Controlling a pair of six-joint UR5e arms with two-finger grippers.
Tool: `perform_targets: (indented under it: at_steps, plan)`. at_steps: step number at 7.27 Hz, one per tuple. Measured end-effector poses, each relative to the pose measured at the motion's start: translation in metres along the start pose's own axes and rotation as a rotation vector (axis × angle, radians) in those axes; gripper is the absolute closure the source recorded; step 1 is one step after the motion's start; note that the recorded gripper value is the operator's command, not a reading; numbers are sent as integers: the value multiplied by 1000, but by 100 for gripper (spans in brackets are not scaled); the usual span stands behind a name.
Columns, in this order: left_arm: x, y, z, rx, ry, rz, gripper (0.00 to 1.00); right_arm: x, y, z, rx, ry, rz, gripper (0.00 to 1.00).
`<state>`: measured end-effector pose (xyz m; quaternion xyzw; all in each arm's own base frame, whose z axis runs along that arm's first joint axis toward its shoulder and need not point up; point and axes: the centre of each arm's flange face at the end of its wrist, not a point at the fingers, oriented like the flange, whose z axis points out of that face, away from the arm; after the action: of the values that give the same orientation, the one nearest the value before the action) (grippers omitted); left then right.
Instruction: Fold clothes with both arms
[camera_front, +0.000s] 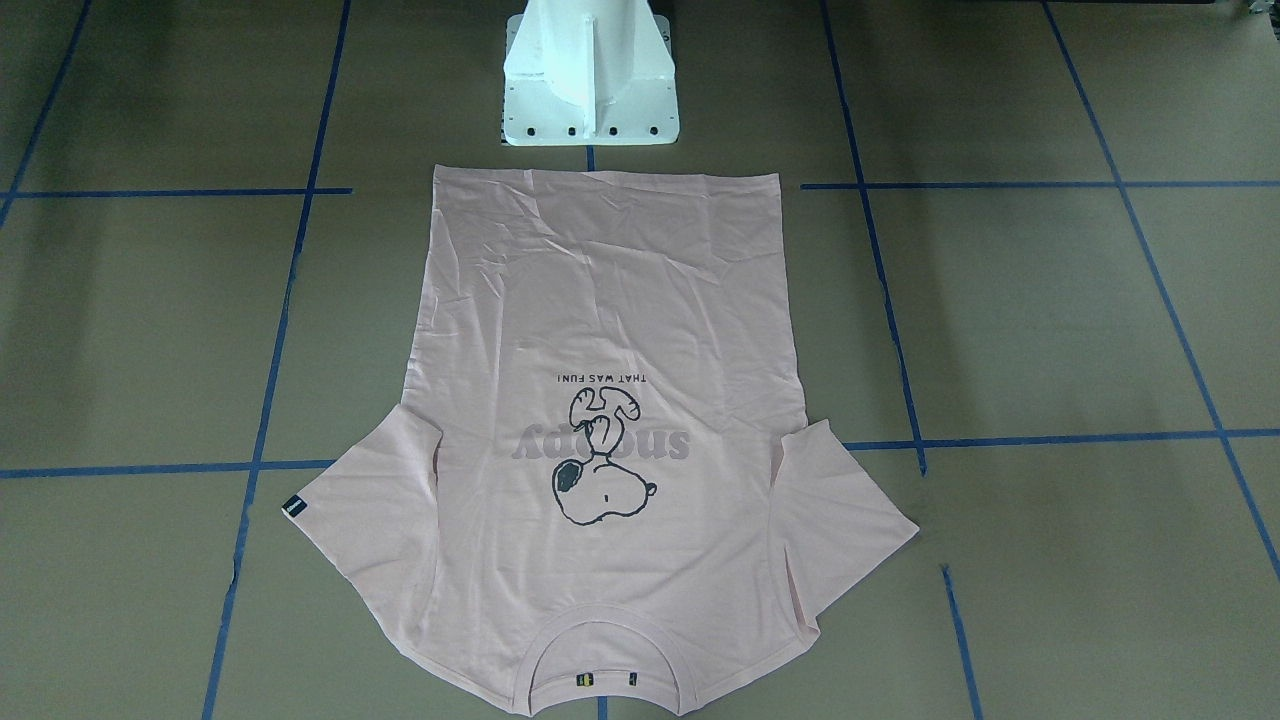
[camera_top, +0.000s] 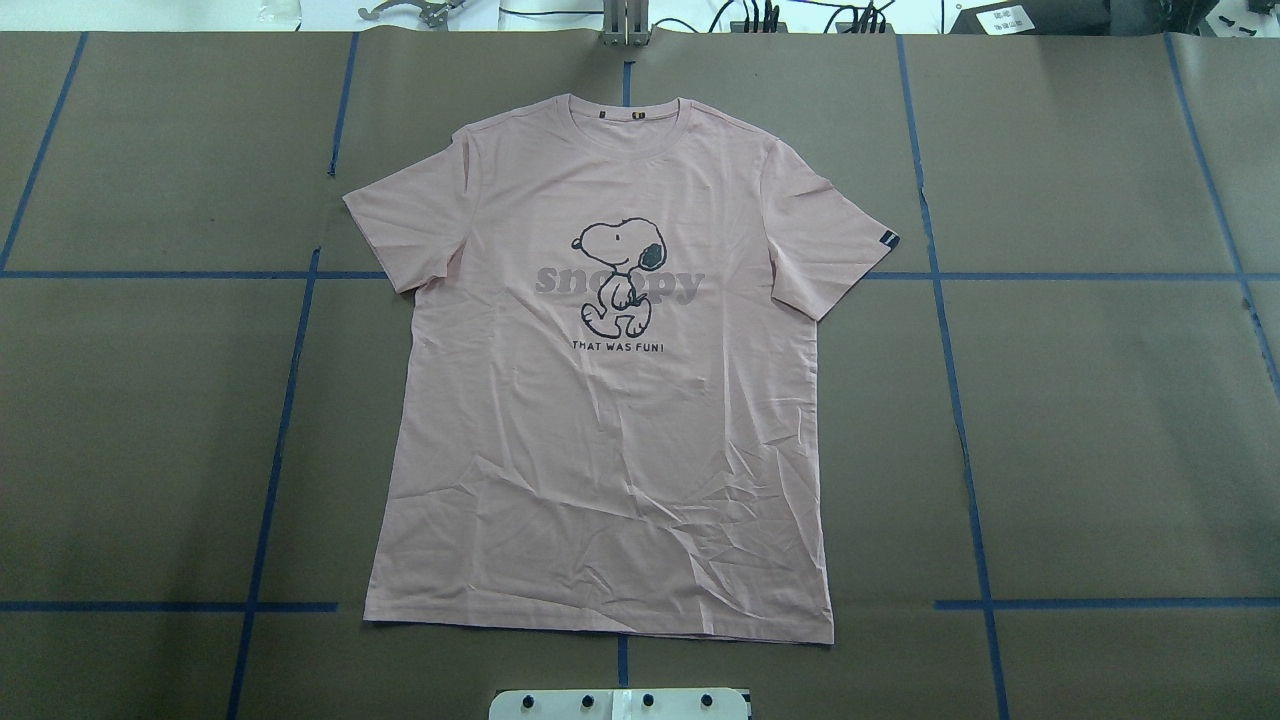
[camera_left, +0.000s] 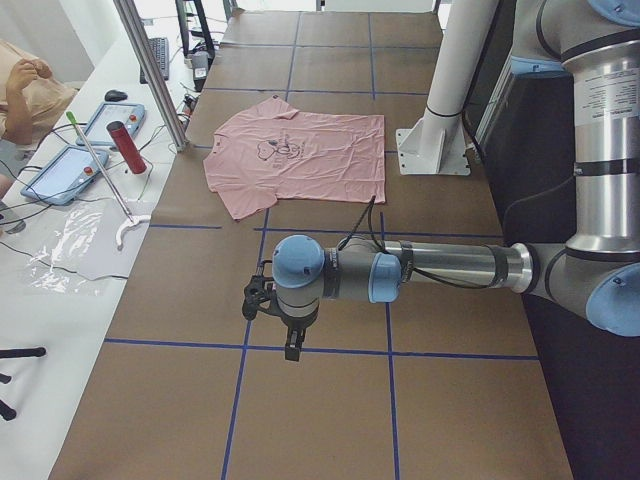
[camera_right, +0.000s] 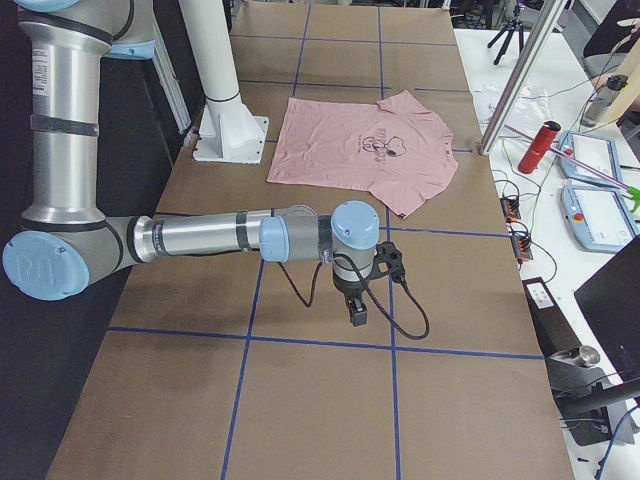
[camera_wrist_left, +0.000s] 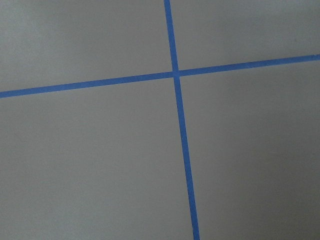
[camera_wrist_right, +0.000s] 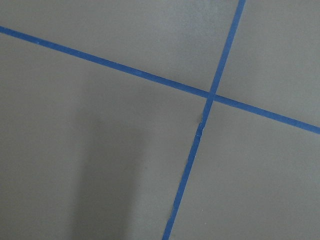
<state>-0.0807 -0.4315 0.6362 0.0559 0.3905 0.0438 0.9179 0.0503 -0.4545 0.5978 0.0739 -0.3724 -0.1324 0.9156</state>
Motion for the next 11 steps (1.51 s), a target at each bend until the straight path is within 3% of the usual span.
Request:
perform_targets:
  at_steps: [5,8,9,11]
  plan:
    - [6,-2,0,40,45,71,0,-4,0,17,-31,-11,-14,0]
    - [21,-32,-10,65,55,73,0,-15,-7,28,-38,-80,-22,0]
    - [27,-39,-12,72,70,74,0,-31,-39,37,-49,-100,-49,0]
    - [32,-42,-14,90,88,91,0,-90,-136,65,-48,-124,-60,0]
